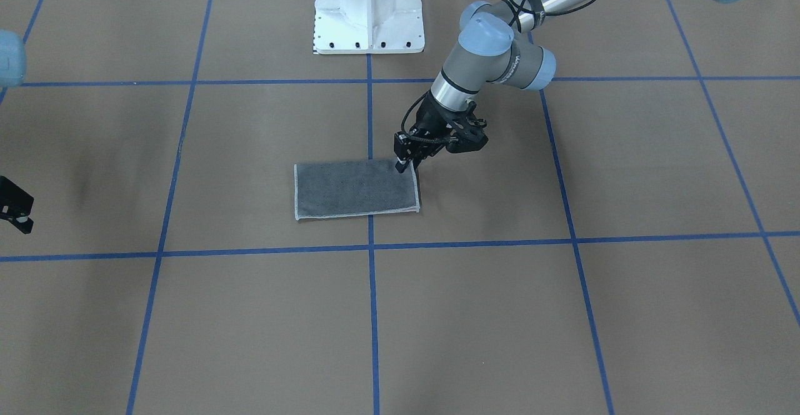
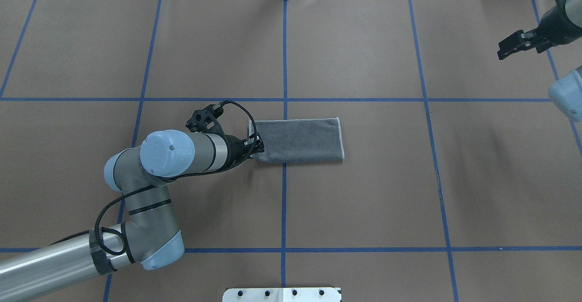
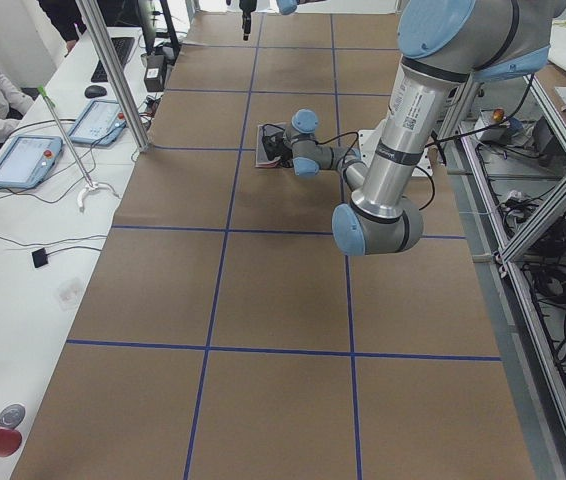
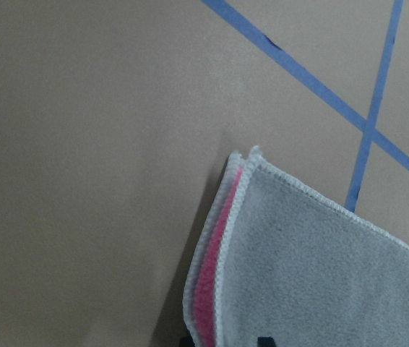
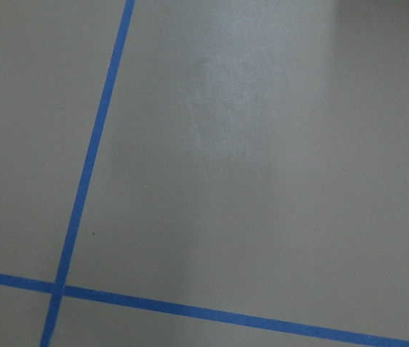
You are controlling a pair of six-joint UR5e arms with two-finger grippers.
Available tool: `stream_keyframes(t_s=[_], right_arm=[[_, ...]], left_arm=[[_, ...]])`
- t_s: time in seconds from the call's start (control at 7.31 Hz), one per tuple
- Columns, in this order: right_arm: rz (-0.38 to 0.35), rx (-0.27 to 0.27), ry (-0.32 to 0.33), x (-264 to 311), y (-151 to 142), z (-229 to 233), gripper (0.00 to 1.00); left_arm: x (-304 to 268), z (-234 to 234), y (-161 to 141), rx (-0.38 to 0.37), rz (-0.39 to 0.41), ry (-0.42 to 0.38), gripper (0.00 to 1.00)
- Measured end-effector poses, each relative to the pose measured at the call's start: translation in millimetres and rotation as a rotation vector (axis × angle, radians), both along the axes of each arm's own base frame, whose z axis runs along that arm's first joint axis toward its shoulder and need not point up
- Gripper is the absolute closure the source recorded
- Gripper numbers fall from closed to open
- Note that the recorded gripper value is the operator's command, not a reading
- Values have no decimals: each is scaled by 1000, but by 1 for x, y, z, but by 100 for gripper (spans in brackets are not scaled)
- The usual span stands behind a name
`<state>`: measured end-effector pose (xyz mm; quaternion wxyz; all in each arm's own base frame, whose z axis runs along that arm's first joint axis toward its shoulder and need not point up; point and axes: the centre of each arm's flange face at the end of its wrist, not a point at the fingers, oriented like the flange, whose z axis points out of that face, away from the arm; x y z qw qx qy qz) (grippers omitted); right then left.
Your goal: Fold towel twice with both arms
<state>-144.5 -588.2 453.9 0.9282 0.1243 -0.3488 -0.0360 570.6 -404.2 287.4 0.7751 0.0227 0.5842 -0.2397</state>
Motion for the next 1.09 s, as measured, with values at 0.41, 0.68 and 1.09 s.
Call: stream_keyframes(t_s=[0.41, 0.68, 1.09], right_arm=[[1, 1, 1, 0, 0, 0, 0], [1, 2, 1, 0, 0, -1, 0], [1, 2, 1, 0, 1, 0, 0]], left_arm=[[-7, 3, 3, 0, 6, 1, 62], [-9, 4, 5, 1, 9, 4, 62], [-8, 5, 7, 0, 12, 3, 63]])
